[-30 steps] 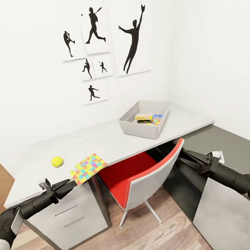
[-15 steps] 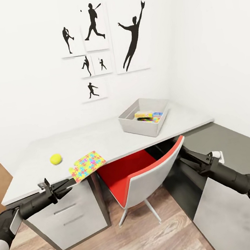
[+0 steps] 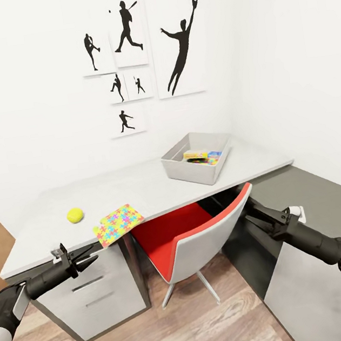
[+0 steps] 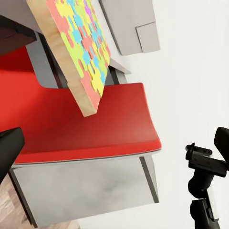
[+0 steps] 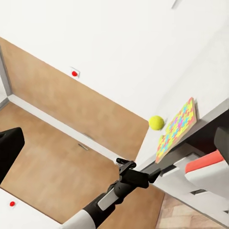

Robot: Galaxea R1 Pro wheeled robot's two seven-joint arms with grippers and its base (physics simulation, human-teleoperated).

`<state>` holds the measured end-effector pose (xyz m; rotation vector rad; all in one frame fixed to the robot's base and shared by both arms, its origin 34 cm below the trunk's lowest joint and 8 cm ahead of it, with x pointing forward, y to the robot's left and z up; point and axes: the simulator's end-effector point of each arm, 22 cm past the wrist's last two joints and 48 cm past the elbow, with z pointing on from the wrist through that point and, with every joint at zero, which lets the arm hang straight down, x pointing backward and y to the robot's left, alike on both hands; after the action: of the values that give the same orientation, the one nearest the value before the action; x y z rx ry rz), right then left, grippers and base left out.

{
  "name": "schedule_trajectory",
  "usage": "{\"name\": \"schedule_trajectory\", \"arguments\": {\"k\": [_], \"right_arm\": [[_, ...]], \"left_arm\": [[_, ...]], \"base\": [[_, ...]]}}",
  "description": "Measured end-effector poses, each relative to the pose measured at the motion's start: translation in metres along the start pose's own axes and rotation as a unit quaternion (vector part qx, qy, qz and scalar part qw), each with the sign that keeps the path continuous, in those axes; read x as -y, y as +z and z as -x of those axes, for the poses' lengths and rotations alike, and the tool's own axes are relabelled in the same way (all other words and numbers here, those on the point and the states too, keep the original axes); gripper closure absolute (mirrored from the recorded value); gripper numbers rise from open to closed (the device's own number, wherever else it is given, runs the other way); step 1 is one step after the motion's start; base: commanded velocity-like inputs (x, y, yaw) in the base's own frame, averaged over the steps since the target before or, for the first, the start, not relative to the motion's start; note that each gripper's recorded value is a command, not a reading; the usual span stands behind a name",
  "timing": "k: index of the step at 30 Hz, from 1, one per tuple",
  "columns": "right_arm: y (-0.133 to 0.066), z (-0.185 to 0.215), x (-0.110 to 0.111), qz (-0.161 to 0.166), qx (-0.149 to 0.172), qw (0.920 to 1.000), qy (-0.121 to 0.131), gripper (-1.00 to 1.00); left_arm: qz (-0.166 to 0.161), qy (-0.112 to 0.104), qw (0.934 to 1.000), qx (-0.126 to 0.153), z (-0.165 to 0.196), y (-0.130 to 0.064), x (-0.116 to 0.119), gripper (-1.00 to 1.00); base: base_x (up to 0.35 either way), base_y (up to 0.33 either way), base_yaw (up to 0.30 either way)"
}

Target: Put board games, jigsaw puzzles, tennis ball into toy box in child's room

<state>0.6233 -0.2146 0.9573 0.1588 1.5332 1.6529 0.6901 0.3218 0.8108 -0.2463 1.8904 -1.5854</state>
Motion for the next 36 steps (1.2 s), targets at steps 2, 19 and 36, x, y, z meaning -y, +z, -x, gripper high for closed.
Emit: {"name": "schedule_trajectory", "arguments": {"k": [2,19,36], "right_arm": [[-0.0002,0.0001,0.0000,0.000,0.000,1.0000,0.000,-1.00],[-0.0006,0.0009,0.0003,0.000,0.001,1.0000,0.000,-1.00],[-0.0015,0.0014,0.0022,-0.001,0.003,1.0000,0.003,-1.00]], "left_arm": [[0.000,-0.001,1.0000,0.000,0.0000,-0.0001,0.0002,-1.00],[0.004,-0.016,0.9999,-0.002,-0.0001,-0.0031,-0.0016,-1.00],[0.003,-0.015,0.9999,-0.001,0.0004,-0.0035,-0.0012,-1.00]], "base": [[0.153,0.012,0.000],[0.065,0.011,0.000],[0.002,-0.070,0.000]]}}
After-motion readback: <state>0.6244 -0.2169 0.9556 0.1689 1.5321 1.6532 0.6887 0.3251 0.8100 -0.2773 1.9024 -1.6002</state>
